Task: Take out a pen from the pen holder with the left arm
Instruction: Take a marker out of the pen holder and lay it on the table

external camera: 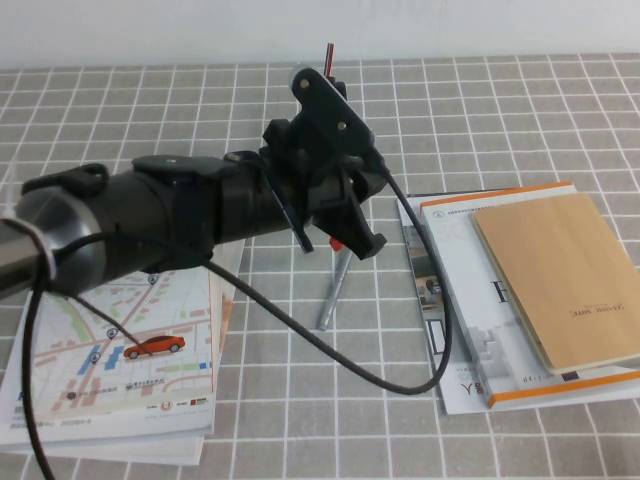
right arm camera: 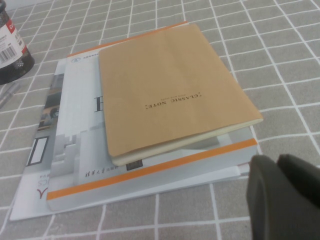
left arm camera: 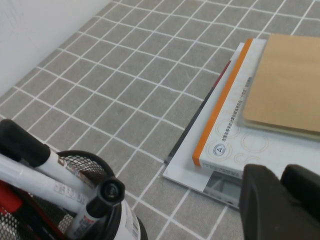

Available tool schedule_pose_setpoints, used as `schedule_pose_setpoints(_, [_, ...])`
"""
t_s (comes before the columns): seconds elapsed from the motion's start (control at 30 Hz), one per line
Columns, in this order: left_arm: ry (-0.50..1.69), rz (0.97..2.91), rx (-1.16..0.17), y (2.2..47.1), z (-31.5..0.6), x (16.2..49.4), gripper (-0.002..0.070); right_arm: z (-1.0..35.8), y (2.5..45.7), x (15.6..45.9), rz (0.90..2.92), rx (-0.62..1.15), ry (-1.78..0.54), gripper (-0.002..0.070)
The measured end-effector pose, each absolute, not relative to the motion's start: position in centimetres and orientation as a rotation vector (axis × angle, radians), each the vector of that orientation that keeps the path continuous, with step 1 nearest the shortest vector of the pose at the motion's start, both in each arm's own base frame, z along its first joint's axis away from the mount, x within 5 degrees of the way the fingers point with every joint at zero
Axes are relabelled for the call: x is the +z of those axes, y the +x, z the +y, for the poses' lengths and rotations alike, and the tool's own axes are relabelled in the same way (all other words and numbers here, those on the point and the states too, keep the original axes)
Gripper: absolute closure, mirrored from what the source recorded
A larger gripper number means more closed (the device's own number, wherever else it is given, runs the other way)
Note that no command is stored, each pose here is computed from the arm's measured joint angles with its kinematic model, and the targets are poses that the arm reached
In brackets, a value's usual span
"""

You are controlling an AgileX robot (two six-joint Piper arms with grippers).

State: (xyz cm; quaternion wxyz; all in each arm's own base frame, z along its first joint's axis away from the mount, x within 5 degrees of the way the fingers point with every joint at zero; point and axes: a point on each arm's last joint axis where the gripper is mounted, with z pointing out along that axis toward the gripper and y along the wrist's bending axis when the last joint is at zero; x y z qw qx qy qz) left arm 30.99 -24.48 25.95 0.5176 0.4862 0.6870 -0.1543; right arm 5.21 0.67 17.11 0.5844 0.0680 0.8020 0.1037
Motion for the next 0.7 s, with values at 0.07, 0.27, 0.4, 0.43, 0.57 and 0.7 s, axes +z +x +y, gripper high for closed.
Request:
schedule_pose_setpoints(0.07, [1.180,1.648,-0.363,31.21,-24.64,25.57,0.0643,0.67,5.21,17.11,1.871,0.242,0.159,0.0689])
schedule_pose_setpoints(0.27, [1.277,1.577,-0.290,31.35,-24.75,25.18,0.0643,0.67,5.21,17.11,1.871,0.242,0.159,0.0689])
schedule_pose_setpoints(0.4, [1.315,1.544,-0.269,31.30,-24.79,25.18,0.0643,0.67,5.21,17.11,1.871,0.242,0.159,0.0689])
schedule_pose_setpoints(0.43, [1.329,1.533,-0.274,31.22,-24.85,25.18,0.0643,0.67,5.21,17.11,1.871,0.242,0.159,0.0689])
schedule_pose_setpoints(0.57, [1.358,1.502,-0.320,30.86,-25.15,25.27,0.0643,0.67,5.21,17.11,1.871,0.242,0.159,0.0689])
schedule_pose_setpoints(0.7, [1.358,1.501,-0.333,30.79,-25.20,25.28,0.0643,0.67,5.21,17.11,1.871,0.242,0.159,0.0689])
